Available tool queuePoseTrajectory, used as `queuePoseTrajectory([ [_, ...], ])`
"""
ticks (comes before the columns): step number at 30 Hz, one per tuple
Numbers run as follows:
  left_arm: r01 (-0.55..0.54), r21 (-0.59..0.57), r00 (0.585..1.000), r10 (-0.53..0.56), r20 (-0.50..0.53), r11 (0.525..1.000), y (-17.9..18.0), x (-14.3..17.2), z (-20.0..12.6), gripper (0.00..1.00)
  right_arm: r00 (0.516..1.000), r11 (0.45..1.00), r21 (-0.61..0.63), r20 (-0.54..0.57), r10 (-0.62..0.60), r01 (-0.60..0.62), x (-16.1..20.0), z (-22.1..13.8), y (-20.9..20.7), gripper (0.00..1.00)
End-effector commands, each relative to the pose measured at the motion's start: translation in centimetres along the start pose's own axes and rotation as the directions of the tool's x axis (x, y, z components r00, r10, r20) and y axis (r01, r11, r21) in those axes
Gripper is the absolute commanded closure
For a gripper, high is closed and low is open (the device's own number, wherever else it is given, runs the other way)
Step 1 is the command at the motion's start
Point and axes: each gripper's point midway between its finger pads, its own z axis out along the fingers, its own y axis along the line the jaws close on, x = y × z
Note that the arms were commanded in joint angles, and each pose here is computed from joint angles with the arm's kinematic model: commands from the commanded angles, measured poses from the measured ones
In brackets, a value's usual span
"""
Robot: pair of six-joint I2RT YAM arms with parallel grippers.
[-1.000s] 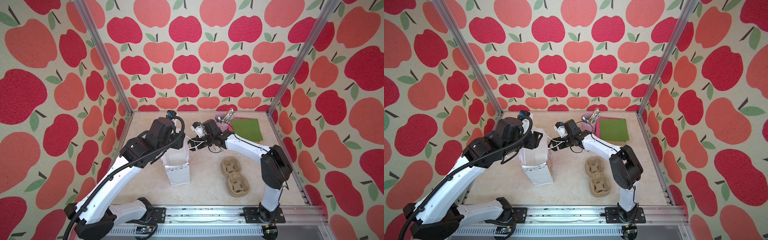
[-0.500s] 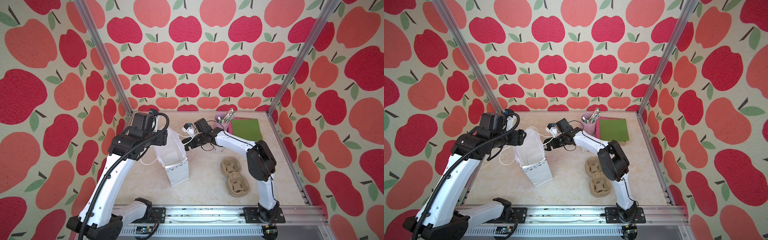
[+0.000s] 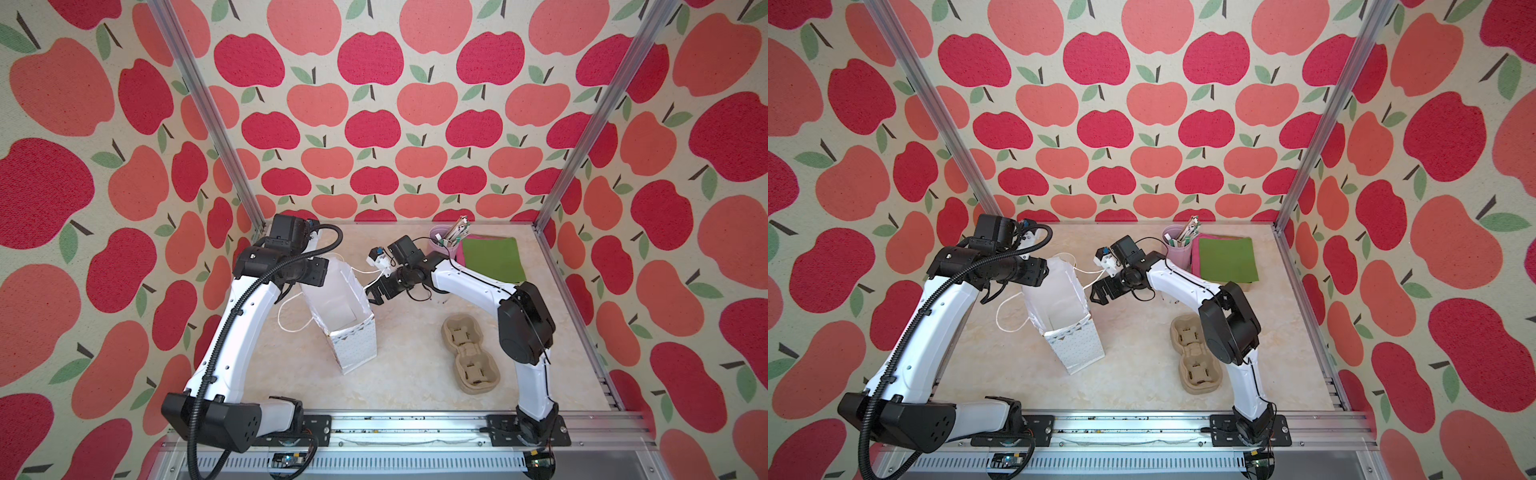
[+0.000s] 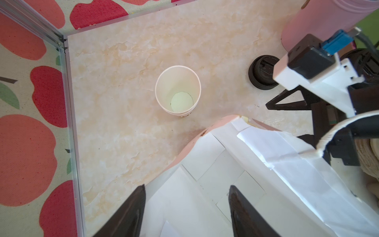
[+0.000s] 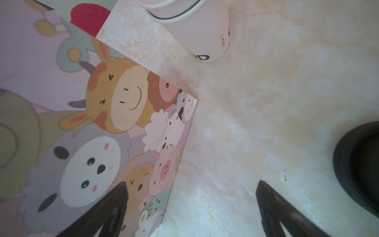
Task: Pack a coffee takeout order
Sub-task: Rotate the takeout bag at the center of the table.
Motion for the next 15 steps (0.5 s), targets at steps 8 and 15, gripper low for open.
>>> queuePoseTrajectory([
  [8, -0.114, 0.027, 0.993, 0.113, 0.043, 0.993, 0.2, -2.5, 0.7, 0.39, 0.991, 0.967, 0.227, 0.045, -0.125, 0.112, -0.3, -6.8, -2.0, 0.01],
  [15, -0.136, 0.050, 0.986, 0.131, 0.105, 0.989, -0.6, -3.6, -1.4, 0.39, 0.987, 0.961, 0.248, 0.076, -0.144, 0.122, -0.1, -8.8, -1.6, 0.01],
])
